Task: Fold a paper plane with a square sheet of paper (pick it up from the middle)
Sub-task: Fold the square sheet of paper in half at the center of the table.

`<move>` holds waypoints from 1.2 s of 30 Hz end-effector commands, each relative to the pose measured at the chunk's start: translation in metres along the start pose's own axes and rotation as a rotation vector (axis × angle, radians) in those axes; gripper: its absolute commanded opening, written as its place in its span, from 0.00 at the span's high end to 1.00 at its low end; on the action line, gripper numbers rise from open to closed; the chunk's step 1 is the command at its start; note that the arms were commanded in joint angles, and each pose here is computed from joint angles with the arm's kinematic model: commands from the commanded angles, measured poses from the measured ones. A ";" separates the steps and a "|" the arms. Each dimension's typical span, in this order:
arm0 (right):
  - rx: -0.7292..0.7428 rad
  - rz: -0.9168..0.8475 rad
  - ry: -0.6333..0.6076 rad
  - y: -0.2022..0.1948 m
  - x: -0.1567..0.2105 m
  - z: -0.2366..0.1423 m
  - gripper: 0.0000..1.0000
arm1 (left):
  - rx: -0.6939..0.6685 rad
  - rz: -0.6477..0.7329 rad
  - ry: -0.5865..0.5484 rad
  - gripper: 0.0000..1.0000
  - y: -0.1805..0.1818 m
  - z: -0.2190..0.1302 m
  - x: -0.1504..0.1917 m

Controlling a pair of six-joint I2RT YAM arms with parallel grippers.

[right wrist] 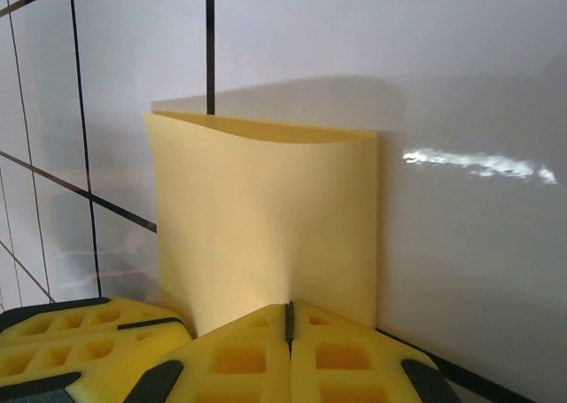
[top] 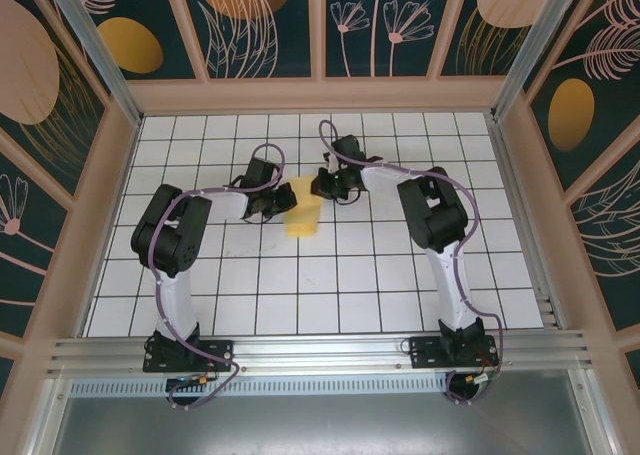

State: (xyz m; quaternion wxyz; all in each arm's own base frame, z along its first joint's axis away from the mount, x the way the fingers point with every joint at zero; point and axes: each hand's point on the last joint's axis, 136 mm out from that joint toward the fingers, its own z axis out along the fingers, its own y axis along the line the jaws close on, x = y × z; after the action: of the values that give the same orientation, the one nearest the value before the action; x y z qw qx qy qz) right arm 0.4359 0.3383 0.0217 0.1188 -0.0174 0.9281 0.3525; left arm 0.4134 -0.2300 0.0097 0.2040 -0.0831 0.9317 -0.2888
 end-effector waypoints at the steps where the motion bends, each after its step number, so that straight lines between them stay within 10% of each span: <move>1: 0.115 0.037 -0.136 -0.033 -0.040 -0.018 0.95 | -0.364 -0.105 0.231 0.97 0.108 0.007 0.087; 15: -0.150 -0.169 -0.117 0.055 -0.035 -0.030 0.95 | -0.356 -0.100 0.227 0.97 0.104 0.007 0.084; 36: -0.014 0.023 -0.109 -0.027 -0.049 0.006 0.95 | -0.367 -0.112 0.225 0.97 0.107 0.006 0.085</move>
State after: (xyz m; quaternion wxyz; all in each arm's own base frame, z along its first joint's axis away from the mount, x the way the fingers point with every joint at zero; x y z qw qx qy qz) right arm 0.4683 0.3468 0.0252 0.1486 -0.0343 0.9108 0.3837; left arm 0.4136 -0.2299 0.0100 0.2052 -0.0843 0.9311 -0.2895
